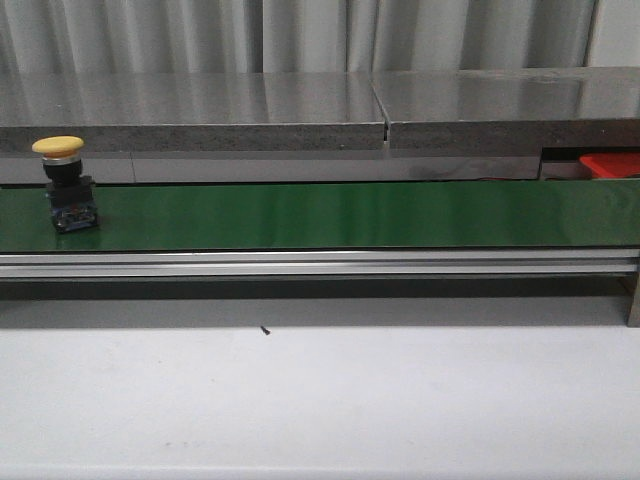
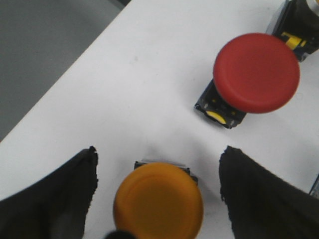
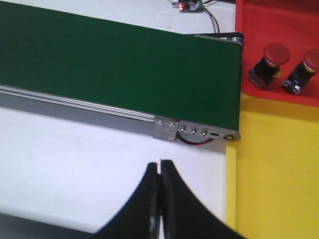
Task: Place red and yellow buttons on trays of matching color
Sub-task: 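Place the second yellow button on the belt with the left gripper, then move the right gripper above the belt toward the arriving yellow button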
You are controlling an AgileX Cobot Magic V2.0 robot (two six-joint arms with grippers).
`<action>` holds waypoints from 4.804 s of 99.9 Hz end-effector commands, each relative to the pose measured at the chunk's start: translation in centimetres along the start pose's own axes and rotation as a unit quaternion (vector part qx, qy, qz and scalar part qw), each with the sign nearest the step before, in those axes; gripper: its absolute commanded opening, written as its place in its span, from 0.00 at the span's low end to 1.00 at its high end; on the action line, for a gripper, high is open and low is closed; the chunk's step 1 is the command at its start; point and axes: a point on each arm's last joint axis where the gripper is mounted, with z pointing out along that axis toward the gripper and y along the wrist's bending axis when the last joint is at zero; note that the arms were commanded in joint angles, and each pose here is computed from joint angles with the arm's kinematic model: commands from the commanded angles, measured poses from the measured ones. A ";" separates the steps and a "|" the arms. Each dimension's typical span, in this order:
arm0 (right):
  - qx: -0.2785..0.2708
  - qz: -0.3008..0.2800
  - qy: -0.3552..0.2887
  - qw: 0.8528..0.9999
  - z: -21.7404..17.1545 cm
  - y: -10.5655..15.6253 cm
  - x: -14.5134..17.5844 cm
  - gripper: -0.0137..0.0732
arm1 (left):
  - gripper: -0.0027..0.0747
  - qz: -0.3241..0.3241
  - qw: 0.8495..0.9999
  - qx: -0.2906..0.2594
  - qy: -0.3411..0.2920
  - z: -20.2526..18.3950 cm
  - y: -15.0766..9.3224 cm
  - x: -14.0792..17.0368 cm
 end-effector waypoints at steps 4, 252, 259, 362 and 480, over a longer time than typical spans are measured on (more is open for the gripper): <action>0.009 -0.007 -0.042 0.999 -0.6 -0.1 -1.2 0.08 | 0.58 -0.012 0.999 0.007 -0.053 -2.6 -0.1 -2.0; 0.009 -0.007 -0.042 0.999 -0.6 -0.1 -1.2 0.08 | 0.87 0.211 0.959 0.187 -0.041 -15.3 -16.4 2.2; 0.009 -0.007 -0.042 0.999 -0.6 -0.1 -1.2 0.08 | 0.87 0.212 0.956 0.195 -0.056 -16.8 -16.5 2.2; 0.009 -0.007 -0.042 0.999 -0.6 -0.1 -1.2 0.08 | 0.74 0.263 0.870 0.301 -0.289 -32.3 -7.3 19.6; -0.022 0.001 -0.019 1.000 0.0 0.2 -2.0 0.82 | 0.01 0.248 0.857 0.316 -0.321 -32.1 -3.8 24.5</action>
